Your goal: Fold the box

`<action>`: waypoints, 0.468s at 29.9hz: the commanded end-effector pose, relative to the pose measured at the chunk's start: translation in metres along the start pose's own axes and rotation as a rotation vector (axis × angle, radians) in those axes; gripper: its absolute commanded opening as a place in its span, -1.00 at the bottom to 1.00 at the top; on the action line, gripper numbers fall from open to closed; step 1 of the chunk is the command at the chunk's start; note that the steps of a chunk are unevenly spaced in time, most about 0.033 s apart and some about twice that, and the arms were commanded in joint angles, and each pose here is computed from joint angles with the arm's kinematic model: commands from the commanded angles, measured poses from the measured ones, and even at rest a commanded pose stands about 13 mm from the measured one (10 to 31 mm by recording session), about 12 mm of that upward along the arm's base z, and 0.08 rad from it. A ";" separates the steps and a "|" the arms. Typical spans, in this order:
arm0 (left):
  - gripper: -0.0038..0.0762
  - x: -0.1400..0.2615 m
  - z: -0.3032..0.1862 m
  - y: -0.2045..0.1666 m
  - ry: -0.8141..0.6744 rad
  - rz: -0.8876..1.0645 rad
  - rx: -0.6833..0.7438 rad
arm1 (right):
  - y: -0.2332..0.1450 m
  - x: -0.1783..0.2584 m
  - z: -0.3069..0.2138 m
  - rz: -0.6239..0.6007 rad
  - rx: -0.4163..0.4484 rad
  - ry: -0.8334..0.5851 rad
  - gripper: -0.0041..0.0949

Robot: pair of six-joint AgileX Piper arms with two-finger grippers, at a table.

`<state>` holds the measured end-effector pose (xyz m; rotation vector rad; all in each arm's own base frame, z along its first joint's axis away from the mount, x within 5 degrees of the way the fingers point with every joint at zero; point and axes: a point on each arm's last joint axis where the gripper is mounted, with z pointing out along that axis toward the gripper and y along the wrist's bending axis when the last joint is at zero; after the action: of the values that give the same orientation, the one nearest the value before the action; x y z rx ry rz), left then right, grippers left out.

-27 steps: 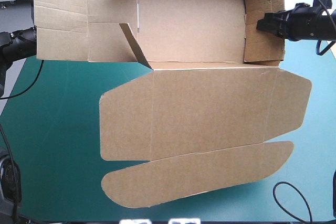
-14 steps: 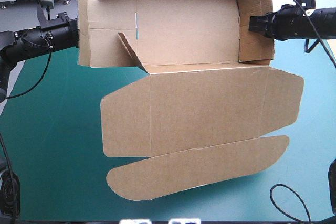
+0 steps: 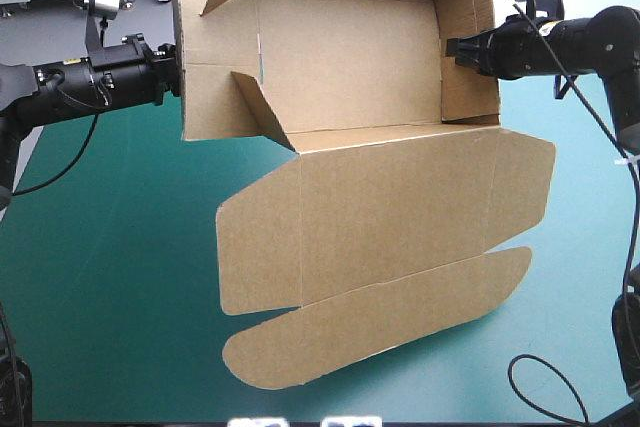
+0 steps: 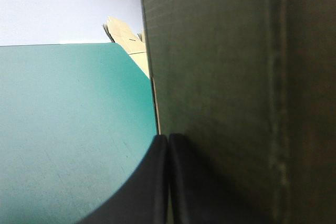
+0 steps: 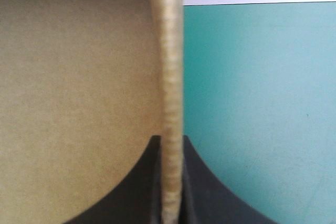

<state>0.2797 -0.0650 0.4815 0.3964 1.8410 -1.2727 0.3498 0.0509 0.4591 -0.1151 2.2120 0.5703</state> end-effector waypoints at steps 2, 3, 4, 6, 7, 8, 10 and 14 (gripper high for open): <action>-0.93 0.000 -0.014 -0.049 -0.010 0.057 0.149 | 0.008 -0.014 -0.016 0.009 -0.006 -0.139 -0.95; -0.93 0.000 -0.014 -0.050 -0.011 0.059 0.150 | 0.007 -0.014 -0.014 0.012 -0.007 -0.134 -0.95; -0.93 0.000 -0.015 -0.051 -0.012 0.061 0.150 | 0.007 -0.014 -0.013 0.018 -0.013 -0.132 -0.95; -0.93 0.000 -0.015 -0.050 -0.008 0.063 0.144 | 0.008 -0.014 -0.011 0.028 -0.027 -0.130 -0.95; -0.93 0.001 -0.015 -0.050 -0.006 0.065 0.139 | 0.008 -0.015 -0.010 0.033 -0.037 -0.134 -0.95; -0.93 0.001 -0.015 -0.049 0.000 0.069 0.130 | 0.009 -0.015 -0.010 0.033 -0.048 -0.136 -0.95; -0.93 0.002 -0.014 -0.047 0.013 0.077 0.107 | 0.011 -0.015 -0.011 0.031 -0.064 -0.142 -0.95; -0.93 0.001 -0.014 -0.046 0.001 0.110 0.090 | 0.010 -0.015 -0.011 0.027 -0.062 -0.136 -0.95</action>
<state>0.2614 -0.0673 0.4904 0.4619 1.8371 -1.2409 0.3653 0.0519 0.4473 -0.0931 2.2132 0.5865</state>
